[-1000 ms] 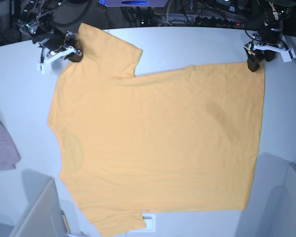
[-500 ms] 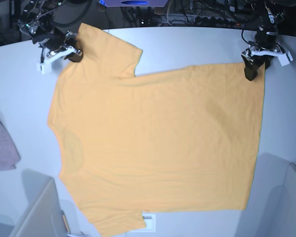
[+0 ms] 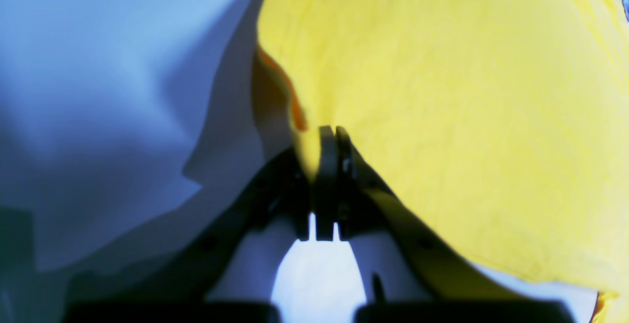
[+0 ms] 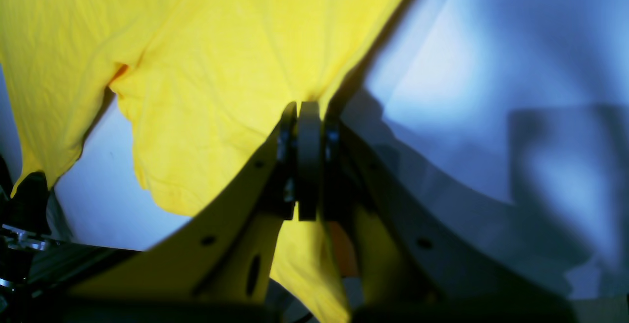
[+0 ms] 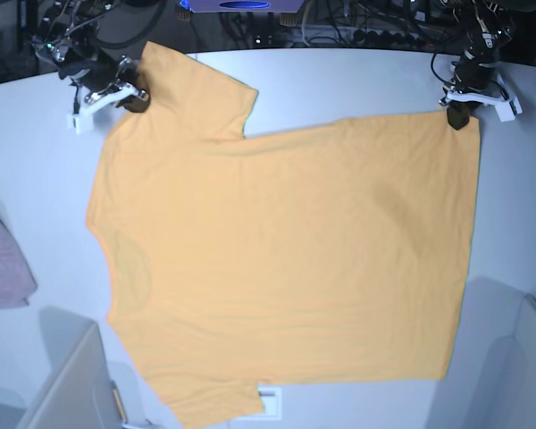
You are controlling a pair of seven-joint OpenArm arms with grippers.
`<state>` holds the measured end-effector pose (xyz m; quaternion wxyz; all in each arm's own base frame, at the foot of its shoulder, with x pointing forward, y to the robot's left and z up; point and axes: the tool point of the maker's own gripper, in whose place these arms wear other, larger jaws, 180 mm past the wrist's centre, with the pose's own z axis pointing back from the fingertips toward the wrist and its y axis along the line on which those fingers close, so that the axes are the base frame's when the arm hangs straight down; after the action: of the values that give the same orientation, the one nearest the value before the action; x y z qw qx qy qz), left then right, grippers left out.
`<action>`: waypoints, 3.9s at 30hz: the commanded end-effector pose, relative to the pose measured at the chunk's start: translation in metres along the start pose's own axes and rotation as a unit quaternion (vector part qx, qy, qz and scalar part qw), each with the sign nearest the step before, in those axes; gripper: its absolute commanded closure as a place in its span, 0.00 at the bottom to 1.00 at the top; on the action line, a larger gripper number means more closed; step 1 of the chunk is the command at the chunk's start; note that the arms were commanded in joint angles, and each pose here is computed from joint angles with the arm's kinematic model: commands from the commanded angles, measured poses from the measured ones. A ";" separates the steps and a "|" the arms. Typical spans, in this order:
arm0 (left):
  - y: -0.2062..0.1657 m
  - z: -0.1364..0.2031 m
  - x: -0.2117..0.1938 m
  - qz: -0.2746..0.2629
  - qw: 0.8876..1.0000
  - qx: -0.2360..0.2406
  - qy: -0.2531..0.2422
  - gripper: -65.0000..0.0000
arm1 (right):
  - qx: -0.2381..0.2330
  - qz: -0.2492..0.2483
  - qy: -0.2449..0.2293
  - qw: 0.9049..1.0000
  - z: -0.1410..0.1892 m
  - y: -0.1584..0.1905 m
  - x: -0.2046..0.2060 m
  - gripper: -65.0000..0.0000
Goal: Fold the T-shirt properly
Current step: 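Grasp the shoulder corners of the orange shirt with both grippers, then lift the shoulders and fold them over toward the shirt's hem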
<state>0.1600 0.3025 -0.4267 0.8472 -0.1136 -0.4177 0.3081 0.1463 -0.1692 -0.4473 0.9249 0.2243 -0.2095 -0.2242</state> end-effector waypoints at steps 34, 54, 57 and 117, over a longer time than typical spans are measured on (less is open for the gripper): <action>-0.046 0.027 0.069 -0.106 0.991 -0.040 -0.065 1.00 | 0.013 0.092 -0.097 0.991 0.044 0.053 0.061 1.00; -0.070 0.002 0.112 -0.065 0.991 -0.044 -0.111 1.00 | 0.122 0.121 -0.157 0.973 0.049 0.116 0.140 1.00; -0.066 -0.002 0.113 -0.046 0.992 -0.033 -0.109 1.00 | 0.123 0.129 -0.139 0.974 0.042 0.119 0.148 1.00; -0.085 -0.095 0.140 -0.130 0.990 -0.002 -0.058 1.00 | 0.125 0.075 -0.057 0.988 -0.089 0.139 0.221 1.00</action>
<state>0.3232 0.3223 -0.3784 0.8686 -0.0447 -0.4473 0.2085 0.3959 -0.1392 -0.4057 0.9013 0.3044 -0.2730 -0.1433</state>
